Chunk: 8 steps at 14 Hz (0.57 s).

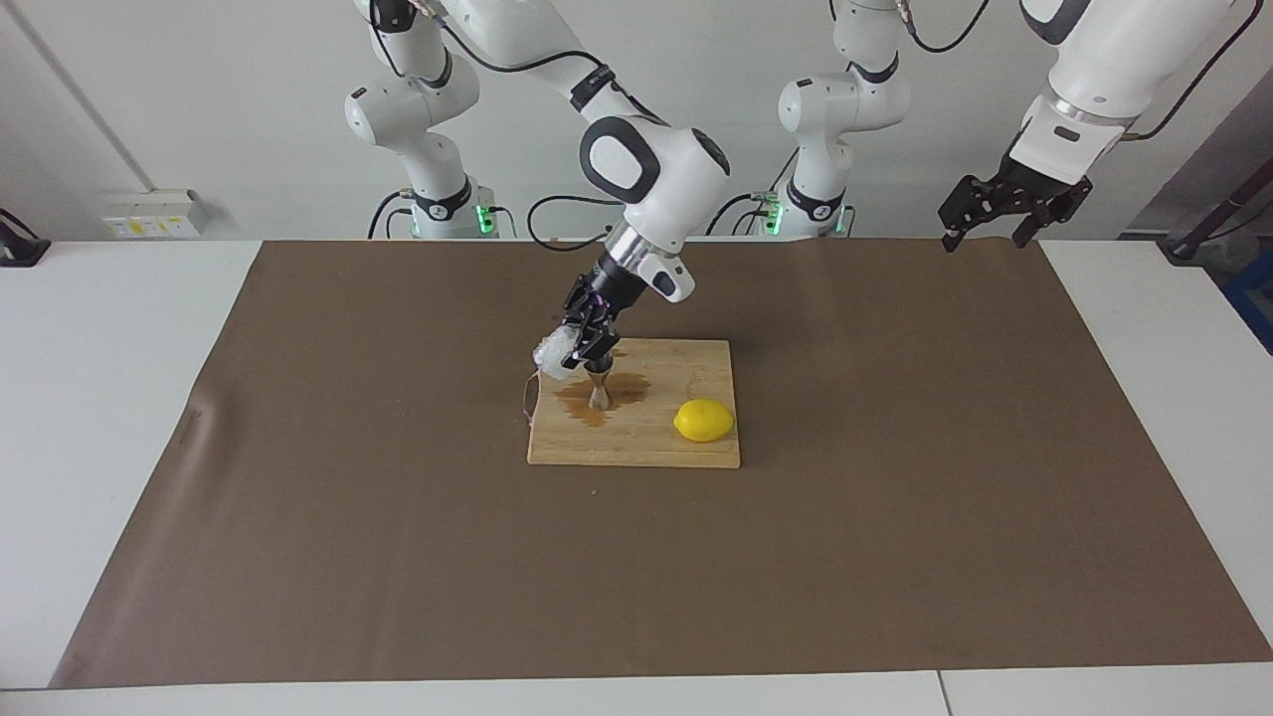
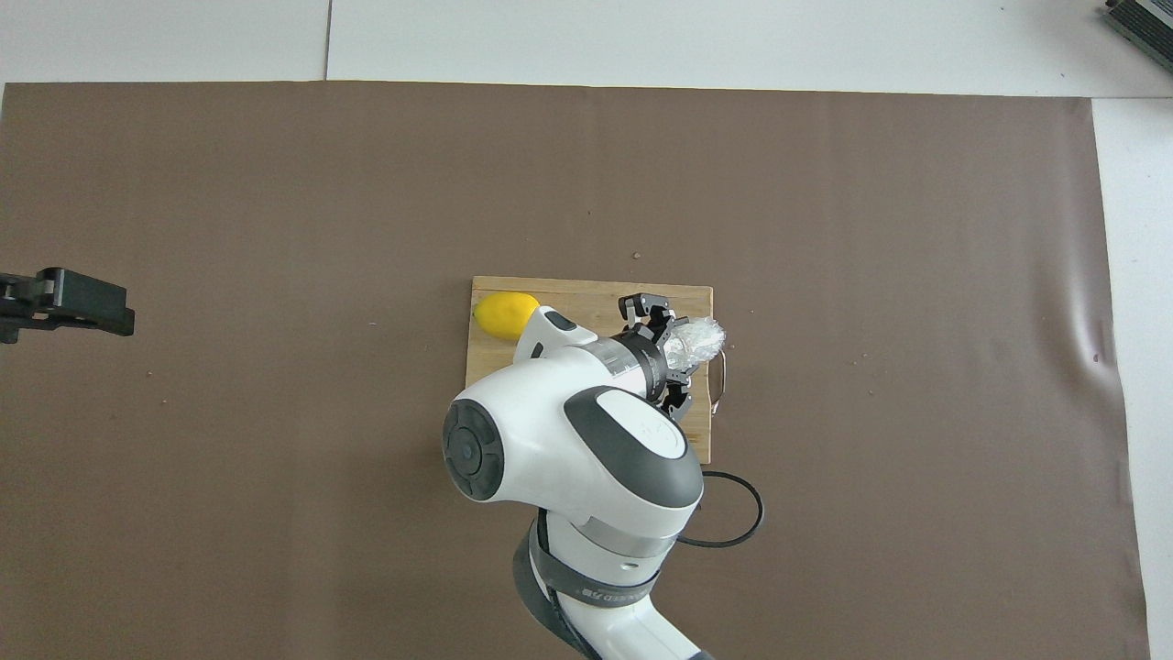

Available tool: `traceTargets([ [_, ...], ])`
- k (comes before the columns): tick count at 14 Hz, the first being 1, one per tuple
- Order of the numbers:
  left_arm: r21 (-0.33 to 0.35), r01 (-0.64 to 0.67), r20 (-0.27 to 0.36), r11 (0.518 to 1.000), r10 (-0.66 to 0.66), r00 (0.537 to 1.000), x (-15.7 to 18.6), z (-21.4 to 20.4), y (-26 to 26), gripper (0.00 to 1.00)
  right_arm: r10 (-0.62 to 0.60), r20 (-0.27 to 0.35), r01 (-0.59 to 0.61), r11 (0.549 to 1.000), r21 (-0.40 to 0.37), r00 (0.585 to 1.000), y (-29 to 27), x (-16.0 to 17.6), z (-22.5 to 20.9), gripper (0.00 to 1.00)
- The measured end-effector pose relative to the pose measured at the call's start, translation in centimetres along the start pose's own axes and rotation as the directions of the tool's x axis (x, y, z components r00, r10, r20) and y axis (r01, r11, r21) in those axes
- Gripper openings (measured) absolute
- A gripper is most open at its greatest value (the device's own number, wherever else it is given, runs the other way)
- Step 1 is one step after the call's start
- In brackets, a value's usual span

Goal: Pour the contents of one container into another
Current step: 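Tilt the clear cup with the right gripper to pour into the jigger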

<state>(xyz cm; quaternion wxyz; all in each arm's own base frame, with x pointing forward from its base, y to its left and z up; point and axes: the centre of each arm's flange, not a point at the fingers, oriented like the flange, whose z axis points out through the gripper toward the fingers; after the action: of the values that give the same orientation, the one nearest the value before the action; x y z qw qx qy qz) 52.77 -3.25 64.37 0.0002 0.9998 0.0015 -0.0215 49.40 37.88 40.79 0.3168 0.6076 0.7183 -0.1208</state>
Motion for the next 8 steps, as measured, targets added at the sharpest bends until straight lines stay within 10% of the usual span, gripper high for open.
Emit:
traceTargets([
  [8,0.000,0.000,0.000,1.000,0.000,1.000,0.0,0.0,0.0,1.00,0.048,-0.033,-0.047,0.998,0.028,0.998,0.8,-1.7,-0.2,0.51],
])
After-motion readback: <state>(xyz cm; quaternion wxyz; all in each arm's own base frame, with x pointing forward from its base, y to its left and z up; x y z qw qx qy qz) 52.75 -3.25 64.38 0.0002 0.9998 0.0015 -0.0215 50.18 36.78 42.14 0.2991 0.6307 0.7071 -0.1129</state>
